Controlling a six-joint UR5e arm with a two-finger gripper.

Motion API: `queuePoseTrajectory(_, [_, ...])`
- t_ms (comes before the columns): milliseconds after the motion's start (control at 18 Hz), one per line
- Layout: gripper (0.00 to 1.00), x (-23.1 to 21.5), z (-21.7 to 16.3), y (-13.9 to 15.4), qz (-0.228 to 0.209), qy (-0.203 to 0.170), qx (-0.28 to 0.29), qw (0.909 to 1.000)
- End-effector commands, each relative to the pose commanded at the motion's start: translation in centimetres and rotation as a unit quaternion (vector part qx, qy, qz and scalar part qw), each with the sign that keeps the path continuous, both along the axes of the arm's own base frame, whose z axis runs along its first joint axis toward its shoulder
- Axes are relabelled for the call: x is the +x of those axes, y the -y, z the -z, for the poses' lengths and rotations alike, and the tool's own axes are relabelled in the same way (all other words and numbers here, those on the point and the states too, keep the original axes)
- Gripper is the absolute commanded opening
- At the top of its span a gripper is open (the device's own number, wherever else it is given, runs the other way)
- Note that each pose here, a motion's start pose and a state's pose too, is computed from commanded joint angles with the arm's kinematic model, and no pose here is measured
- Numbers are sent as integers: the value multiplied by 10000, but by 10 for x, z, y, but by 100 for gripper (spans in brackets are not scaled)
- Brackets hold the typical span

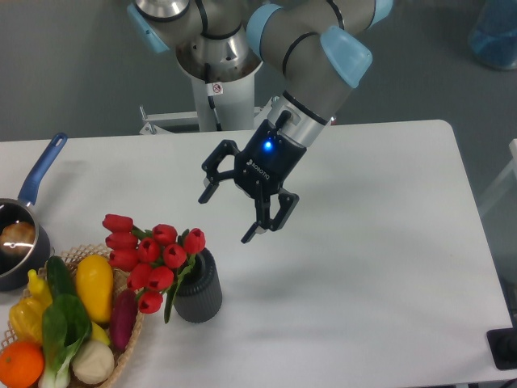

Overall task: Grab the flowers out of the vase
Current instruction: 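Move the open gripper across the table toward the red tulips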

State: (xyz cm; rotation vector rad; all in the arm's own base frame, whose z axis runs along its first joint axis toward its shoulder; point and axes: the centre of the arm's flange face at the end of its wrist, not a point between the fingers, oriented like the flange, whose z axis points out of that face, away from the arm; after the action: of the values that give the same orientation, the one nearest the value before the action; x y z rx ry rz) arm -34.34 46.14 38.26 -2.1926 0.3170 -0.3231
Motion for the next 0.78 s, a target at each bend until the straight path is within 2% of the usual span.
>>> queuePoseTrajectory(778, [100,-1,21,-13,68,190,-86,9998])
